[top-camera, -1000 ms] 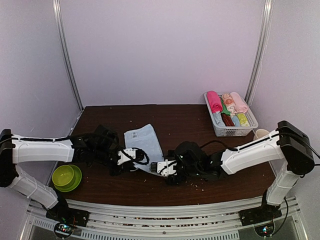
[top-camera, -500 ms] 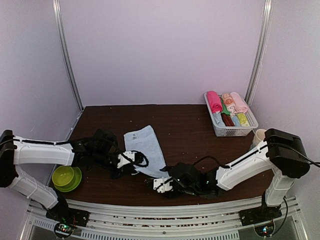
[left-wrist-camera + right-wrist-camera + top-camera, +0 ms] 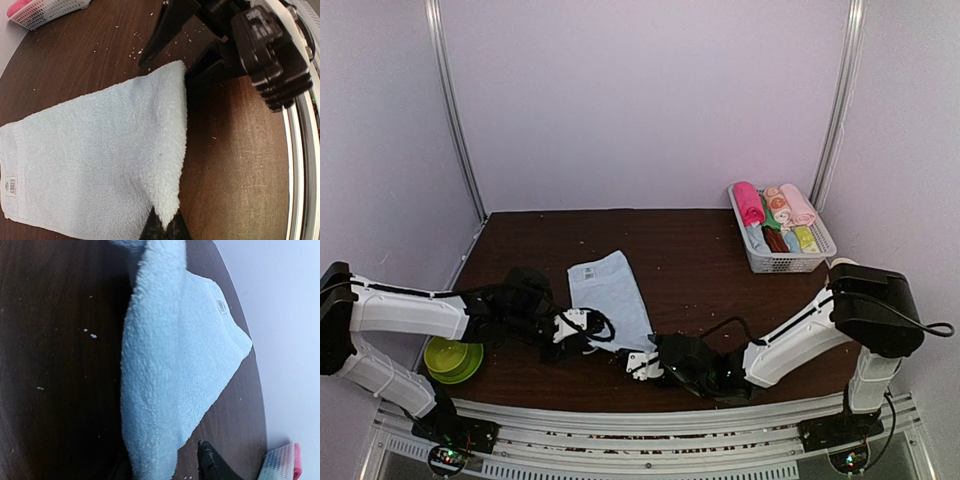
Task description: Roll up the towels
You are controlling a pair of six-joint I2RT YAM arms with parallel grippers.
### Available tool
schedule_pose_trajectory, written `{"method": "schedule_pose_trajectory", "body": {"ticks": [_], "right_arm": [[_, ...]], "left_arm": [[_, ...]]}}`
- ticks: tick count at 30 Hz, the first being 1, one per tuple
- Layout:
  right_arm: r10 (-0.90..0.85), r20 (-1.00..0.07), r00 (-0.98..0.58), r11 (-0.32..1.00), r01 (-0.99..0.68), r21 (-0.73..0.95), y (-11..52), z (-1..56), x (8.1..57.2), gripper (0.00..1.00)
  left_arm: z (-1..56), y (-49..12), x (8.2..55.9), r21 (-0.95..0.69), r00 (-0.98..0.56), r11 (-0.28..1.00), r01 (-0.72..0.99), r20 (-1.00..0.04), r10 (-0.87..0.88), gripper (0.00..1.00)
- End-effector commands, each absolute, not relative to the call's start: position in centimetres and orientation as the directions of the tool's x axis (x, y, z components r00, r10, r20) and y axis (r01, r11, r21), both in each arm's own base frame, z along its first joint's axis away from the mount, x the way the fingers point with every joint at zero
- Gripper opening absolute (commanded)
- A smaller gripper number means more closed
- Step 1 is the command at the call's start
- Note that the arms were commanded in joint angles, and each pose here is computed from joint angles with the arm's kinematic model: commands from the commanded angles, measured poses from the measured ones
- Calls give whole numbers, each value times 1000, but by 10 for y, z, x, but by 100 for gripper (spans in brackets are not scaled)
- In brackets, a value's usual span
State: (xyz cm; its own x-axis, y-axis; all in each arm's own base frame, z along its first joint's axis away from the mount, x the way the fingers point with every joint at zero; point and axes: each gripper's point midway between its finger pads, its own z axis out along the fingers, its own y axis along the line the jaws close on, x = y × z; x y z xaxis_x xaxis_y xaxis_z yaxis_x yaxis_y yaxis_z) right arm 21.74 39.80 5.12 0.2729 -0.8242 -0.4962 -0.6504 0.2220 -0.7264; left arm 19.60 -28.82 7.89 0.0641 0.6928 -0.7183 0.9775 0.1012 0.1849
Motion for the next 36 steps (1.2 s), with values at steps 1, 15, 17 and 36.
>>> {"method": "schedule_pose_trajectory", "body": {"ticks": [1, 15, 17, 36], "right_arm": [[-834, -482, 271, 227, -628, -745, 398, 49, 219, 34], [-834, -471, 287, 108, -752, -650, 405, 46, 197, 0], [-841, -472, 266, 91, -790, -606, 405, 42, 192, 0], [-908, -419, 29, 27, -992, -127, 408, 31, 189, 0]], "left_arm": [[90, -296, 204, 215, 86, 123, 969, -758, 647, 0], [97, -291, 190, 303, 203, 74, 950, -782, 589, 10], [98, -290, 181, 326, 247, 37, 944, -779, 576, 32], [123, -276, 159, 538, 485, -60, 841, -700, 525, 64]]}}
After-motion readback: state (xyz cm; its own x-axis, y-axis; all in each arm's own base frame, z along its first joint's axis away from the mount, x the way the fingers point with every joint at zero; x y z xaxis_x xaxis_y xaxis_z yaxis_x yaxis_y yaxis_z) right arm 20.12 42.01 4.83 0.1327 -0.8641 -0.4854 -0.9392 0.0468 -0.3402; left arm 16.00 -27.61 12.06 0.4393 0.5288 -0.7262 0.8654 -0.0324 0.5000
